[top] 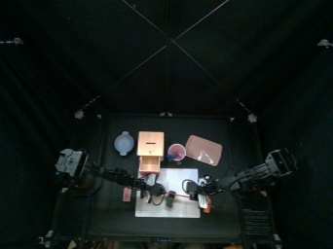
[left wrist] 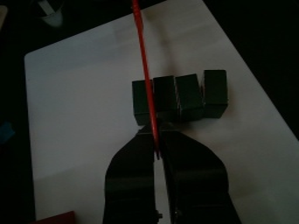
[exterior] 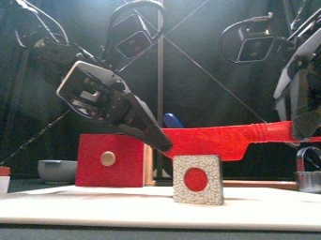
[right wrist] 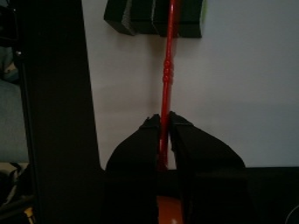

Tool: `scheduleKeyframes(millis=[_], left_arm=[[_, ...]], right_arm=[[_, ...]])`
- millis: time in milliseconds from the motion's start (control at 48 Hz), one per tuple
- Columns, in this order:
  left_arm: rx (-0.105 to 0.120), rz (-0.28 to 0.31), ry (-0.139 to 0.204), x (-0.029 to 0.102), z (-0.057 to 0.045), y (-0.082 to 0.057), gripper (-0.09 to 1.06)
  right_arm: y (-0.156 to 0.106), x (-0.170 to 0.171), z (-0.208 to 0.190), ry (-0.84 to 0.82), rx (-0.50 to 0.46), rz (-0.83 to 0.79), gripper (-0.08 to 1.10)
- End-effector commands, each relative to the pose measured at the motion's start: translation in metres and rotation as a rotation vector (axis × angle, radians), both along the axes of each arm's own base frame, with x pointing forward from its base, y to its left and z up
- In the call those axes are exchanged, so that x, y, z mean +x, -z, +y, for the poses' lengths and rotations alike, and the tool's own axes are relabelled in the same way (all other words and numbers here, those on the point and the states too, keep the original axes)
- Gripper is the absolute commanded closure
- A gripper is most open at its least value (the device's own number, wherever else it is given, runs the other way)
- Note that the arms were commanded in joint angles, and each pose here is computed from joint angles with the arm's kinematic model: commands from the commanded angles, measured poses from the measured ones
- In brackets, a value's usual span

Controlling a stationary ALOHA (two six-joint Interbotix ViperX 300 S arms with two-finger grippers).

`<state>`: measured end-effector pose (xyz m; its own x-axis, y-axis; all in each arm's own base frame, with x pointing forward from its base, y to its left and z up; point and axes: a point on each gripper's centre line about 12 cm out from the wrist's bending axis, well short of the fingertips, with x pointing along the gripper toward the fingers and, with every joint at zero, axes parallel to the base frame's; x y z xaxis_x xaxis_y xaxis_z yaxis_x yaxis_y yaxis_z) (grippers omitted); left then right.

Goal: Place sushi on board then cut the sushi with the knife then place the pieces on the plate
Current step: Cut the sushi into 4 pieces

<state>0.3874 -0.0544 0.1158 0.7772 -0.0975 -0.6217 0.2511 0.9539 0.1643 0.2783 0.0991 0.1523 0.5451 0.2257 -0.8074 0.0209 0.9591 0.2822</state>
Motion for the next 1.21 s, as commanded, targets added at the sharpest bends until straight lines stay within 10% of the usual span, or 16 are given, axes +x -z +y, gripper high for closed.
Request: scheduleKeyframes(millis=[21,792,1208], left_arm=[[0.005,0.018,-0.013,-0.007,0.007,-0.001,0.64],[0.016,0.111,-0.015,-0.011,0.008,0.034,0.64],[0.009,0.11,-0.092,-0.008,0.037,0.032,0.64]], right_arm=[[-0.009,-0.005,0.014,-0.047,0.011,-0.013,0.58],[0.02,-0.004,0.01,-0.054,-0.039,0.061,0.58],[0.029,0.001,-0.012,-0.08,-0.147,0.078,0.58]])
